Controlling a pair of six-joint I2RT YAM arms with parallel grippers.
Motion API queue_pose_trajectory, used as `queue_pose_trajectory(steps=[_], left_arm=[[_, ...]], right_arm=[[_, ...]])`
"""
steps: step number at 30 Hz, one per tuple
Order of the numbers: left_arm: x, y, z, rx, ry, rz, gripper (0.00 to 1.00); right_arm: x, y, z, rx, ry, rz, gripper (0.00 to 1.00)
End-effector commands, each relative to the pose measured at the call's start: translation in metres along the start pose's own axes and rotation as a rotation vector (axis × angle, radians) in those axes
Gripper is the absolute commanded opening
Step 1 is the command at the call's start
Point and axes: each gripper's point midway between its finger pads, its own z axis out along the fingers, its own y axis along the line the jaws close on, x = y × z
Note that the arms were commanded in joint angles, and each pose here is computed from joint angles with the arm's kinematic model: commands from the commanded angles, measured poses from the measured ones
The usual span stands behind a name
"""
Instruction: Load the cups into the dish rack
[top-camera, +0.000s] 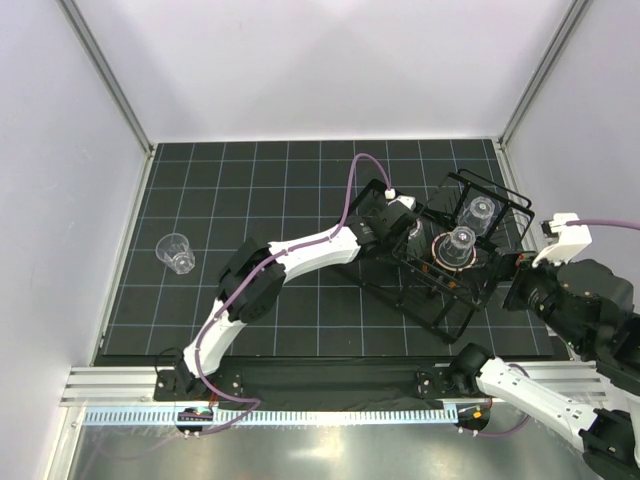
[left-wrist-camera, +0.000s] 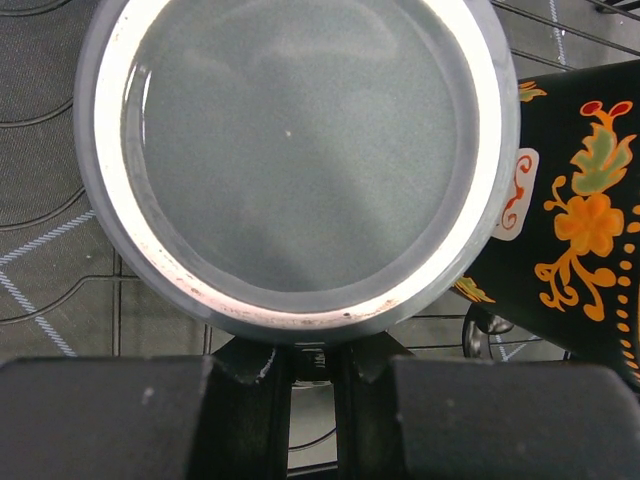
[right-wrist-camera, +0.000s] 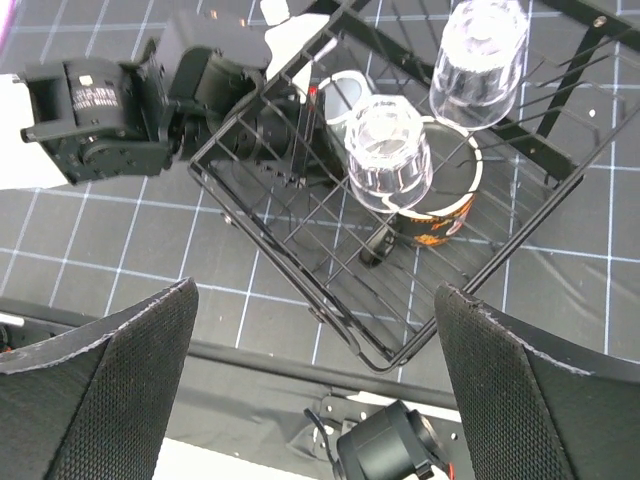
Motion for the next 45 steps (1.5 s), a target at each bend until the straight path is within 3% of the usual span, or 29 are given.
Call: queue_pose_trajectory(steps=[1, 9, 15, 24, 31, 33, 34, 45], left_arm=[[-0.007, -0.004, -0.004, -0.007, -0.012, 0.007, 0.00], [0.000, 0.009, 0.000, -0.054, 0.012, 0.015, 0.04], [0.002, 0.023, -0.003, -0.122, 0.018, 0.023, 0.04], [0.007, 0.036, -0.002, -0.181, 0.034, 0.036, 0.04], [0.012, 0.037, 0.001, -0.179, 0.049, 0.032, 0.16], [0.012, 0.038, 0.002, -0.176, 0.049, 0.028, 0.12], [0.011, 0.037, -0.001, -0.173, 0.042, 0.027, 0.00], [0.000, 0.044, -0.015, -0.180, -0.029, 0.020, 0.00]], right_arm=[[-0.018, -0.005, -0.010, 0.012, -0.069, 0.026, 1.00], [-0.049, -0.011, -0.030, 0.010, -0.215, 0.156, 1.00], [-0.044, -0.003, -0.023, -0.004, -0.159, 0.072, 1.00], [-0.035, -0.003, -0.027, -0.069, -0.194, 0.018, 1.00], [-0.029, 0.001, -0.020, -0.061, -0.144, -0.008, 1.00], [-0.031, 0.001, -0.022, -0.071, -0.155, -0.006, 1.00], [-0.033, 0.001, -0.023, -0.073, -0.163, -0.002, 1.00], [-0.033, 0.002, -0.022, -0.076, -0.166, -0.011, 1.00]])
